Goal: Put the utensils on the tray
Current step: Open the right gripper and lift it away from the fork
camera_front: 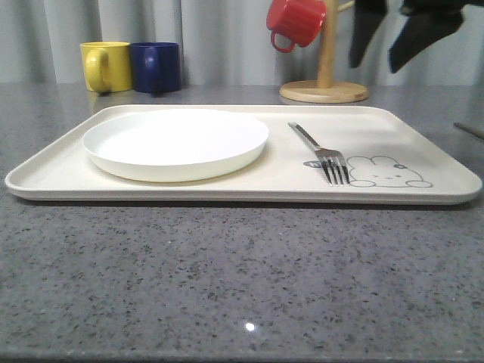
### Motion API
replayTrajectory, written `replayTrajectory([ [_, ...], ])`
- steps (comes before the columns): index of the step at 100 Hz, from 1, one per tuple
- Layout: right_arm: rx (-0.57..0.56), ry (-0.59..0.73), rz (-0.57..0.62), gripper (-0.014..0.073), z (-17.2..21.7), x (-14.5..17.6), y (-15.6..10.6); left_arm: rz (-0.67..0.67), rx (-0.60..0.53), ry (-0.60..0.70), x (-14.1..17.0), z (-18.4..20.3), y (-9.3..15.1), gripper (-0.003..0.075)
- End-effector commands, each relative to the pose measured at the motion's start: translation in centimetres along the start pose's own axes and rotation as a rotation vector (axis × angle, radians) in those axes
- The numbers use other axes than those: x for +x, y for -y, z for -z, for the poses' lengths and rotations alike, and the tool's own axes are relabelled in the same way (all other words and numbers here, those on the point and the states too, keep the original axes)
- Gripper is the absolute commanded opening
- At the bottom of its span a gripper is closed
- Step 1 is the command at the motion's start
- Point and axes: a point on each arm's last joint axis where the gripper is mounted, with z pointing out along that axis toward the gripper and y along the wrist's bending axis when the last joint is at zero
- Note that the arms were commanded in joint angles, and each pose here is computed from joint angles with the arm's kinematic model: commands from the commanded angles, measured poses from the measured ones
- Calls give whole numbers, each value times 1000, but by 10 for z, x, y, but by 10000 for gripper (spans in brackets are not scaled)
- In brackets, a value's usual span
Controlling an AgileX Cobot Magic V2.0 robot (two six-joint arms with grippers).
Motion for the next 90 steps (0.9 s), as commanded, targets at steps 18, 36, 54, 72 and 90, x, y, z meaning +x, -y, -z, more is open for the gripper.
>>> replayTrajectory([
  [18, 105, 41, 50, 316, 35, -30, 66, 1, -19, 105, -16, 1, -2, -18],
  [36, 112, -11, 2, 316, 28, -35, 104, 1, -19, 105, -16, 1, -2, -18],
  [54, 141, -39, 7, 316, 19, -40, 130, 1, -19, 105, -16, 1, -2, -18],
  [72, 99, -107, 43, 316, -3, -38, 133, 1, -19, 105, -16, 1, -2, -18],
  [90, 104, -162, 37, 316, -26, -36, 136, 1, -19, 105, -16, 1, -2, -18],
])
